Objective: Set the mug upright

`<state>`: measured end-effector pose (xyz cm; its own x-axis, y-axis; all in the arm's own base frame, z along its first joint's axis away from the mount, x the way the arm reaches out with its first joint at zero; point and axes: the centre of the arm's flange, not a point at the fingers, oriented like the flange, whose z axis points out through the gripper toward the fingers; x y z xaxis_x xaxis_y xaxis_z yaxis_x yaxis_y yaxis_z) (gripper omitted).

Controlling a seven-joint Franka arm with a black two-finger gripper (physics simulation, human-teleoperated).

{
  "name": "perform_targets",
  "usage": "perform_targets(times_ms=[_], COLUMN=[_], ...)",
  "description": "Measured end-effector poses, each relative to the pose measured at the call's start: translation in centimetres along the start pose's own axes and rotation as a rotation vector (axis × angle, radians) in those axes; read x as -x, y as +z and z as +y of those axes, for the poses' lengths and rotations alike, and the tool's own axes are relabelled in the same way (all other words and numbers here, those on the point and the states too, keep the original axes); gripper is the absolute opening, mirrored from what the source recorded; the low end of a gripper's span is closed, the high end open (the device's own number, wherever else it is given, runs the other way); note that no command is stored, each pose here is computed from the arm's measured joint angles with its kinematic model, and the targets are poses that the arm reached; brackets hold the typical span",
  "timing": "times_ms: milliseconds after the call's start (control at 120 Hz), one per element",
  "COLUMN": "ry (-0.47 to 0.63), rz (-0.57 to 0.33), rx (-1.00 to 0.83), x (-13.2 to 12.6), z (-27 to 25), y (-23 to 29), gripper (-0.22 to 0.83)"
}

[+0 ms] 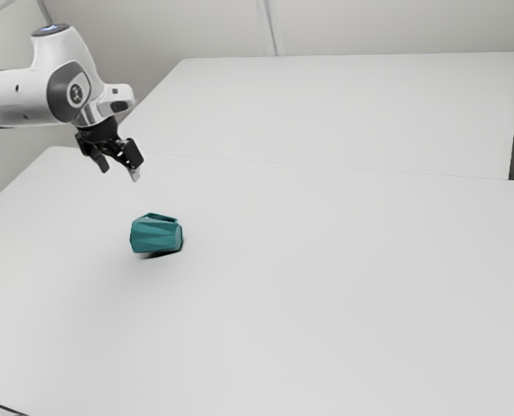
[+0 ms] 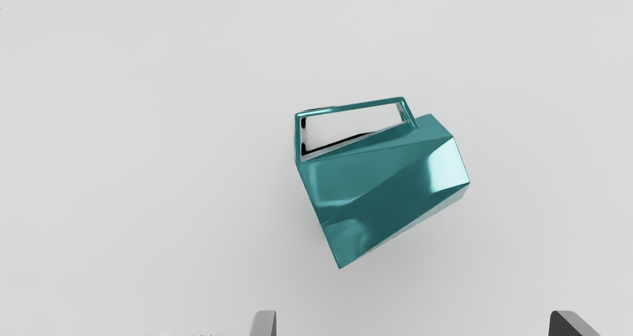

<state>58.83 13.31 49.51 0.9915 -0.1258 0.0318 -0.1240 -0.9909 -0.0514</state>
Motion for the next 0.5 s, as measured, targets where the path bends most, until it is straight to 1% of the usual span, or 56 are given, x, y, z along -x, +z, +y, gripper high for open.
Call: perform_targets(times_ms=[58, 133, 283, 500], ry=[-0.012, -0.051, -0.196, -0.255], rz=[0.002, 0.002, 0.02, 0.04], rx=[0.009, 0.034, 0.154, 0.287], x=[0.4, 1.7, 4.6, 4.5], z=[-0.4, -1.9, -6.3, -7.1], y=[0.1, 0.6, 2.6, 5.6], gripper=[0.62, 0.62, 0.62, 0.62])
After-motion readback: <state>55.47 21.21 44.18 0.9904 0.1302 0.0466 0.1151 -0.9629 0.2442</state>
